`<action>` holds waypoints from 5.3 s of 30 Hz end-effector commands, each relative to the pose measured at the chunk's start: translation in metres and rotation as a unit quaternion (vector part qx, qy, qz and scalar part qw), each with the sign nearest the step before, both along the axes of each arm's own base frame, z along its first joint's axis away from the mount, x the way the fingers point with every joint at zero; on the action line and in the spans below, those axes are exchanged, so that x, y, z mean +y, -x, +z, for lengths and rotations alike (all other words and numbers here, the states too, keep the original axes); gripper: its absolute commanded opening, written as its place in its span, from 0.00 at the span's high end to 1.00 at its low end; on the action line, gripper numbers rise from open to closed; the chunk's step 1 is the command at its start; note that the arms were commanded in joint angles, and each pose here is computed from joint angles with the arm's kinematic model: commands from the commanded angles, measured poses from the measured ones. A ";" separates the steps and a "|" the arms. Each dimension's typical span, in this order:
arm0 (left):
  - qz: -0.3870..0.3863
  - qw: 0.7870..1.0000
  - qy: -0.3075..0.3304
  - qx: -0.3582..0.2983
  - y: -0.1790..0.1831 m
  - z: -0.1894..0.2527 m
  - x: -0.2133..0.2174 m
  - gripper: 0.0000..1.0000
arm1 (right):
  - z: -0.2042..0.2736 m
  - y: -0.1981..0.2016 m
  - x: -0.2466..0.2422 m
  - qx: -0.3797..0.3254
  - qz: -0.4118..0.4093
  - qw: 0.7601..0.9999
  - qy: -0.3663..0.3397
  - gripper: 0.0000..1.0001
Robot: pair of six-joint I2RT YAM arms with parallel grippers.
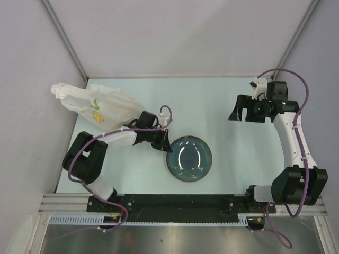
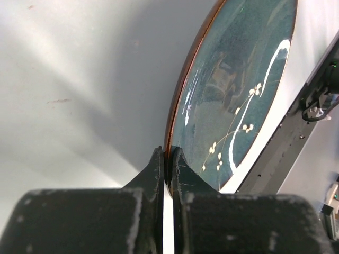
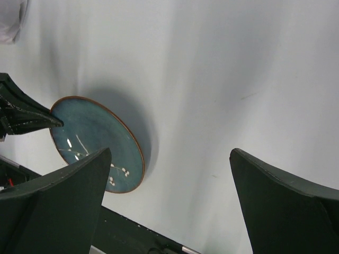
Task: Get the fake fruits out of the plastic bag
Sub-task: Move the plate to the center of the board, then adjust the plastic bag at the center of the board.
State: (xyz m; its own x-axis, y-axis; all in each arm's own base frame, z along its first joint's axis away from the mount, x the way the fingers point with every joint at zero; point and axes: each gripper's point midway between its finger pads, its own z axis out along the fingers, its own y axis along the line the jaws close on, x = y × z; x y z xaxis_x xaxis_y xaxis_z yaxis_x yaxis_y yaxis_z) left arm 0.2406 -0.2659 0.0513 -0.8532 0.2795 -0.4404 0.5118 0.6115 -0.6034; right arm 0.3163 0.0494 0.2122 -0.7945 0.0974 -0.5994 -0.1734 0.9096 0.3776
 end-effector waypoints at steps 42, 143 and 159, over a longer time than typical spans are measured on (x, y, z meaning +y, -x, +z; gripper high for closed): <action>0.113 0.940 -0.061 -0.317 -0.108 0.267 0.138 0.19 | 0.084 -0.111 0.235 -0.204 0.276 0.936 0.080 0.00; 0.130 0.738 -0.422 -0.510 -0.175 0.344 0.326 0.32 | 0.116 -0.066 0.313 -0.266 0.364 0.892 -0.036 1.00; -0.090 0.874 -0.148 -0.454 -0.141 0.285 0.116 1.00 | 0.116 -0.168 0.227 -0.264 0.187 0.946 -0.008 1.00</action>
State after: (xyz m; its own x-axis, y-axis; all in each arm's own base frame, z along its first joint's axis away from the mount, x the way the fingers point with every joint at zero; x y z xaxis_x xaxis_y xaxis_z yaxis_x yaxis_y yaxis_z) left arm 0.4023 -0.0659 0.3427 -0.1710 0.6889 -0.7044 0.6414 0.6205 0.4512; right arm 0.4391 0.3123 0.2890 -0.4378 -0.2253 -0.8704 -0.7431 0.6357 0.2092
